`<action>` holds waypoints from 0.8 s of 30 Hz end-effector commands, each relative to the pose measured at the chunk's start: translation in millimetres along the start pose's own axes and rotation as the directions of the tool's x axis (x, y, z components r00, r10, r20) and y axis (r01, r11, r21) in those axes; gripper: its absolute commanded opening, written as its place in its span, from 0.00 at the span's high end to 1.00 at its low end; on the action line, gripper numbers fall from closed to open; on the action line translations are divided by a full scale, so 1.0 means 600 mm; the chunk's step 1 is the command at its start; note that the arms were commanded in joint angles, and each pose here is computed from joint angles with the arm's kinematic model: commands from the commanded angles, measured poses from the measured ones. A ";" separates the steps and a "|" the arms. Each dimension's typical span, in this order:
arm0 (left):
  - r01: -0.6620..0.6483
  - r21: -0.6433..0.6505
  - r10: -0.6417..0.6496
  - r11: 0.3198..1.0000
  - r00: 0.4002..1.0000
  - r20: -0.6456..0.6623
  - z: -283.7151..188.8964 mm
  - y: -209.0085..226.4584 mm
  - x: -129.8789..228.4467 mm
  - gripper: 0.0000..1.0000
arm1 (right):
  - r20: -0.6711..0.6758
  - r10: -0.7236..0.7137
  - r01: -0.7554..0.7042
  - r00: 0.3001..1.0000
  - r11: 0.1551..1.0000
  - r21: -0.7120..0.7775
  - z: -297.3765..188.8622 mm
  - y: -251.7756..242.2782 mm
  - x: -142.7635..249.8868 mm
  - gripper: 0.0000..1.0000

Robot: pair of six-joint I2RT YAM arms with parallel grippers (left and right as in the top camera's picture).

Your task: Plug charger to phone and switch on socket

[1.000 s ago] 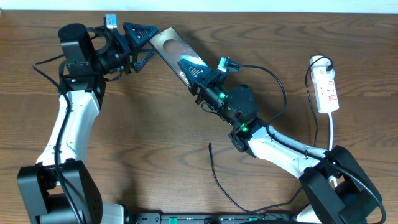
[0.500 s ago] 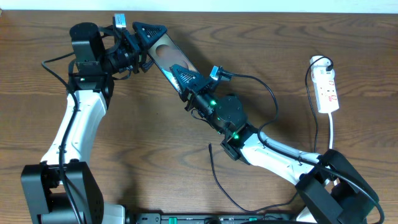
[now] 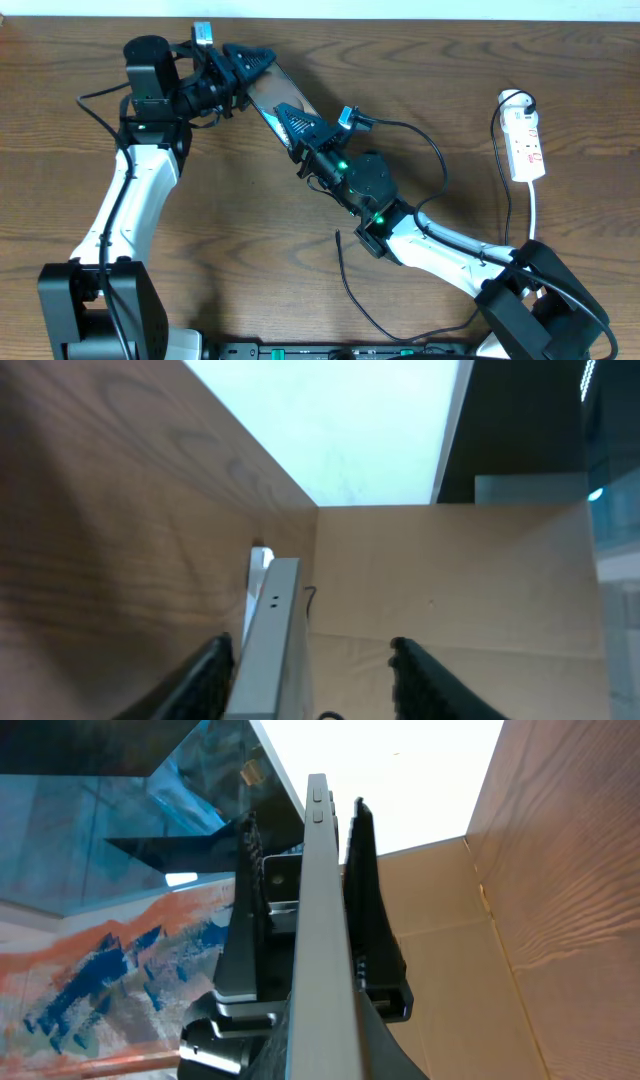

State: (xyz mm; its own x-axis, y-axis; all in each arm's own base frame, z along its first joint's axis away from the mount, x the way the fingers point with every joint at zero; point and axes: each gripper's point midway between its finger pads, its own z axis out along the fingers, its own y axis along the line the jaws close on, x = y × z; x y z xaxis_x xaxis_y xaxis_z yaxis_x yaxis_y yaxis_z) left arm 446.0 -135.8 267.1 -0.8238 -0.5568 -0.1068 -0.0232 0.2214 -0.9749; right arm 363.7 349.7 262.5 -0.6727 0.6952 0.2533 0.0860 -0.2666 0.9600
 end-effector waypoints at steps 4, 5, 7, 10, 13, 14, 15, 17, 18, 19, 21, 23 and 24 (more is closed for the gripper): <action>-0.041 0.016 0.041 0.999 0.999 0.006 -0.002 -0.021 0.003 0.74 | -0.002 0.005 -0.005 1.000 0.999 -0.035 0.001 0.019 0.010 0.99; -0.041 0.016 0.041 0.999 0.999 0.006 -0.002 -0.020 0.003 0.75 | -0.002 0.005 -0.005 1.000 0.999 -0.035 0.001 0.019 0.010 0.99; -0.041 0.016 0.041 0.999 0.999 0.006 -0.002 -0.020 0.003 0.76 | -0.002 0.005 -0.005 1.000 0.999 -0.035 0.001 0.019 0.010 0.99; -0.053 0.017 0.053 0.998 0.999 0.003 -0.001 -0.021 0.005 0.81 | -0.002 0.005 -0.005 1.000 0.999 -0.035 0.001 0.019 0.010 0.99; -0.090 0.018 0.090 0.996 0.996 -0.005 0.003 -0.022 0.010 0.90 | -0.002 0.005 -0.005 1.000 0.999 -0.036 0.001 0.019 0.010 0.99; -0.102 0.019 0.102 0.995 0.995 -0.009 0.005 -0.023 0.012 0.91 | -0.002 0.006 -0.006 1.000 0.999 -0.036 0.001 0.019 0.010 0.99; -0.104 0.019 0.104 0.994 0.994 -0.010 0.006 -0.023 0.014 0.92 | -0.002 0.006 -0.006 1.000 0.999 -0.035 0.001 0.019 0.010 0.99; -0.104 0.020 0.104 0.994 0.994 -0.014 0.008 -0.023 0.016 0.92 | -0.002 0.006 -0.006 1.000 0.999 -0.035 0.001 0.019 0.010 0.99; -0.104 0.020 0.104 0.994 0.994 -0.014 0.008 -0.023 0.016 0.92 | -0.002 0.006 -0.006 1.000 0.999 -0.035 0.001 0.019 0.010 0.99; -0.104 0.019 0.104 0.994 0.994 -0.015 0.008 -0.023 0.016 0.92 | -0.002 0.005 -0.005 1.000 0.999 -0.035 0.001 0.019 0.010 0.99; -0.104 0.019 0.104 0.994 0.994 -0.014 0.008 -0.023 0.016 0.92 | -0.002 0.005 -0.005 1.000 0.999 -0.035 0.001 0.019 0.010 0.99; -0.104 0.019 0.104 0.994 0.994 -0.014 0.008 -0.023 0.016 0.93 | -0.002 0.005 -0.005 1.000 0.999 -0.035 0.001 0.019 0.010 0.99; -0.104 0.019 0.104 0.994 0.994 -0.014 0.008 -0.023 0.016 0.93 | -0.003 0.005 -0.005 1.000 0.999 -0.034 0.001 0.019 0.010 0.99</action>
State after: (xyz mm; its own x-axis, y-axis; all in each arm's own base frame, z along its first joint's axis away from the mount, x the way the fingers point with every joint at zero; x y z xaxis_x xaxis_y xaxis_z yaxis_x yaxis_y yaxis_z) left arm 446.6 -139.5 265.2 -0.8214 -0.5557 -0.1284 -0.0110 0.2405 -0.9706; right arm 364.7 348.0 265.6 -0.6645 0.6959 0.2722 0.0871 -0.2897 0.9531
